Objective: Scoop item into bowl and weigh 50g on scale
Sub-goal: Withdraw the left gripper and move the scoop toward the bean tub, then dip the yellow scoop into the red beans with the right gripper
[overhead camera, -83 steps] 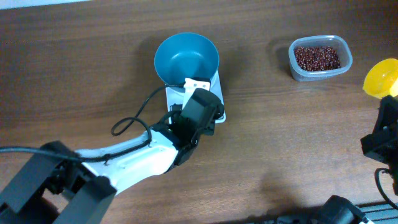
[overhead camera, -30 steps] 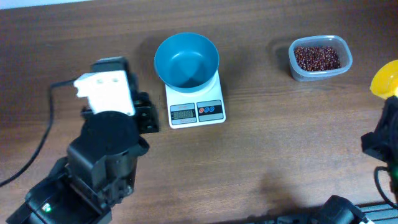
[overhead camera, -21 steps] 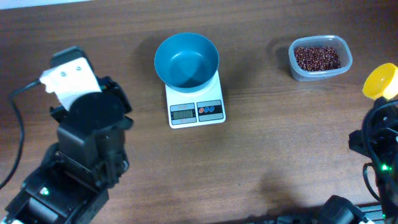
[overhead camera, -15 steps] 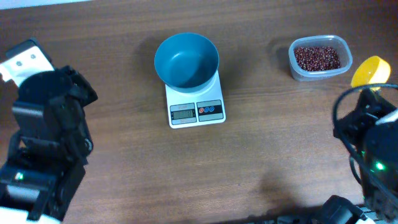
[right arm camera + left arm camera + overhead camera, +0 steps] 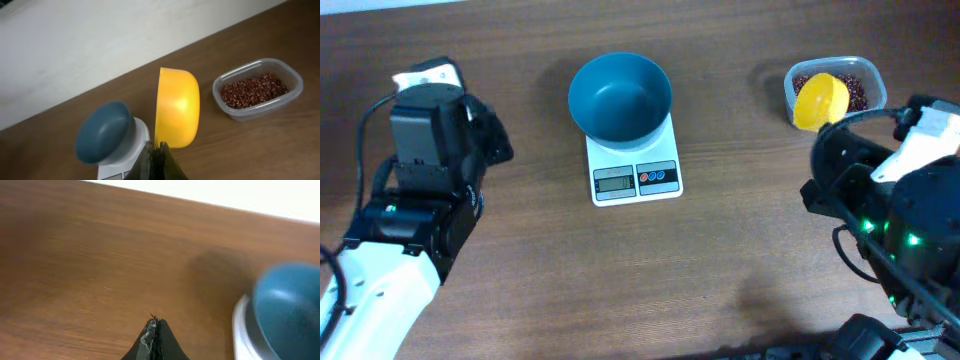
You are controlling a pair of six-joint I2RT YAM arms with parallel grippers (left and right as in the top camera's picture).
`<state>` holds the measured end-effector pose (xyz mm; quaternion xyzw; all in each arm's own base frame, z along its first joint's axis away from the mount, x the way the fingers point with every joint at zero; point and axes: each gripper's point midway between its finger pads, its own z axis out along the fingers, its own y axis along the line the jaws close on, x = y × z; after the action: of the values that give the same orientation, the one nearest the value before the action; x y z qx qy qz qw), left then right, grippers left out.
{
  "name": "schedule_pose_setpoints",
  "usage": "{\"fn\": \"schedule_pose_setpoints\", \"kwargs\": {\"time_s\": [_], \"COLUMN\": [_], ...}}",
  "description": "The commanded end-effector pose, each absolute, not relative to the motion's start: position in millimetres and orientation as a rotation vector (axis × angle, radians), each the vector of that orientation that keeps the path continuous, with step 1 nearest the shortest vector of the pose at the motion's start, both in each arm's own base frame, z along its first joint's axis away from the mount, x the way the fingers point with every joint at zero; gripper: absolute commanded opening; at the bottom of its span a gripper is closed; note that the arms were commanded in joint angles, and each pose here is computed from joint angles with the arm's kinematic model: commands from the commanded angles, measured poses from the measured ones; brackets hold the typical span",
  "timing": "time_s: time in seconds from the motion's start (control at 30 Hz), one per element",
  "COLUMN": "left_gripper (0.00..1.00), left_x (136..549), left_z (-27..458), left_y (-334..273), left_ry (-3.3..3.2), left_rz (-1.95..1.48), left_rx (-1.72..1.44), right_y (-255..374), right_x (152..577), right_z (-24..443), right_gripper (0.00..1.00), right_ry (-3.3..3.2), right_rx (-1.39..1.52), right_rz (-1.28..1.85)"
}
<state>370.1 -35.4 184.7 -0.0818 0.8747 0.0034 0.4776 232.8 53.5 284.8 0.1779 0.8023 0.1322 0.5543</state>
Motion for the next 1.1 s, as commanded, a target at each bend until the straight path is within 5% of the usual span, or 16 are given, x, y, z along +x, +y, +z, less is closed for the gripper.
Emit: {"fn": "schedule_pose_setpoints", "kwargs": {"time_s": [0.0,0.13,0.27,0.37,0.57,0.6,0.63,1.07], "left_gripper": [0.05,0.21,0.20,0.31,0.73,0.91,0.98,0.99], "left_x": [364.4,362.0,356.9,344.6,320.3,312.6,308.5,307.1], "left_z": [197.3,223.1,244.0,260.4,284.7,277.0,273.3,272.0], "left_y": [-59.6,-59.2,-58.1,-55.5,-50.4,-48.6,-47.8,-52.4], "left_ry": [2.182,2.201,2.219,2.267,2.338,2.383,2.405,2.418], "left_rz": [-0.028,-0.026,-0.022,-0.015,-0.002,0.006,0.011,-0.066], "left_rx": [0.120,0.122,0.125,0.131,0.141,0.147,0.150,0.050], "right_y": [54.9,47.4,29.7,12.5,-7.0,-17.3,-21.6,-76.6], "right_x": [231.9,229.4,221.0,211.9,226.8,231.8,235.2,332.2], "right_z": [285.8,278.7,264.7,250.9,214.5,204.9,203.4,219.3], "right_gripper": [0.04,0.04,0.04,0.04,0.04,0.04,0.04,0.04], "right_ry": [1.912,1.954,2.062,2.164,2.478,2.585,2.626,2.588], "right_rx": [0.282,0.258,0.326,0.402,0.433,0.444,0.435,0.232], "right_rz": [0.231,0.180,0.197,0.181,0.170,0.151,0.146,-0.134]}}
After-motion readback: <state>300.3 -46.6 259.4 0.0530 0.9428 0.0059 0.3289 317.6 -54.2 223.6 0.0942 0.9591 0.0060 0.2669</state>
